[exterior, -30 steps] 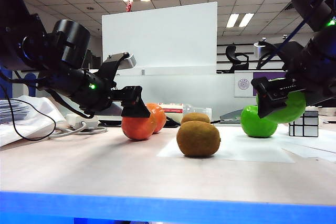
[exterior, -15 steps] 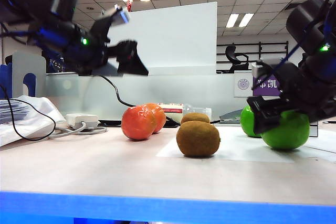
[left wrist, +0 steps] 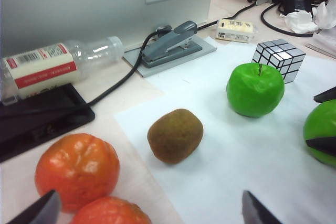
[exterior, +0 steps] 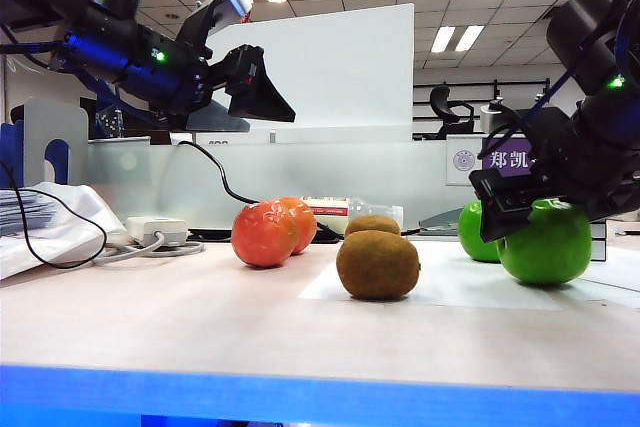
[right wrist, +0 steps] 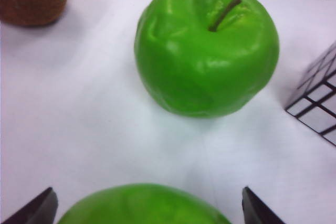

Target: Put the same fruits together.

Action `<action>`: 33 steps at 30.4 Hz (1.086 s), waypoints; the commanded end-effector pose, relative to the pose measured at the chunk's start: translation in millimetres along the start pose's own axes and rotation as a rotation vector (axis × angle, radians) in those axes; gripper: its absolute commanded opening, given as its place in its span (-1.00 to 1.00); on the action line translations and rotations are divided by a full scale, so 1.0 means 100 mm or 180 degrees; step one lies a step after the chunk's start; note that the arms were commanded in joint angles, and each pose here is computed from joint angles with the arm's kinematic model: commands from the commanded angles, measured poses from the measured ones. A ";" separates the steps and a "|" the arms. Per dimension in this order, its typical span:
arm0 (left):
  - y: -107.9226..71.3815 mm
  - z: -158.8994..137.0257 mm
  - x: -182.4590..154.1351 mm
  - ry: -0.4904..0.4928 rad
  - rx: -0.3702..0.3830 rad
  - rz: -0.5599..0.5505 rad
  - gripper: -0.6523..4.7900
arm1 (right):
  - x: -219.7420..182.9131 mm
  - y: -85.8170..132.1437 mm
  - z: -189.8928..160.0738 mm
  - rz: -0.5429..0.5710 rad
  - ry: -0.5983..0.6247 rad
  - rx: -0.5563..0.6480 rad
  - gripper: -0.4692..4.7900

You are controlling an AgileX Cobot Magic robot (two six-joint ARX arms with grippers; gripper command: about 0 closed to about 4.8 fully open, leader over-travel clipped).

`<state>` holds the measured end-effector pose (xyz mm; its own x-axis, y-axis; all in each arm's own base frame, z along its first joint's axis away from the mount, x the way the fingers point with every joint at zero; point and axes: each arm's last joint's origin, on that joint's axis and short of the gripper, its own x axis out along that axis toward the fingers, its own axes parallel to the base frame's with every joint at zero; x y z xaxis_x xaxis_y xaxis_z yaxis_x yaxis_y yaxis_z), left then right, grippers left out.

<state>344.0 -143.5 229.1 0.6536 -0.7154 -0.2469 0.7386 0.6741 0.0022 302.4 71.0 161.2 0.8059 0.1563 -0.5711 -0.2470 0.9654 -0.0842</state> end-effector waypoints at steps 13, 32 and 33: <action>-0.06 0.25 -0.15 -0.0221 0.0001 -0.0051 1.00 | -0.19 0.04 0.40 0.0438 -0.0329 0.0068 1.00; -0.12 0.19 -0.23 0.0152 -0.0205 -0.0353 1.00 | -0.36 0.39 0.40 0.0593 0.0025 -0.0178 1.00; -0.13 0.20 -0.23 0.0154 -0.0204 -0.0373 1.00 | -0.40 0.39 0.41 0.0609 0.0044 -0.0180 1.00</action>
<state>324.5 -138.6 247.3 0.5654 -0.7655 -0.3072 0.7814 0.6164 -0.0977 286.5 110.5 207.6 0.7376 0.3217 -0.5937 -0.4132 0.9104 -0.0202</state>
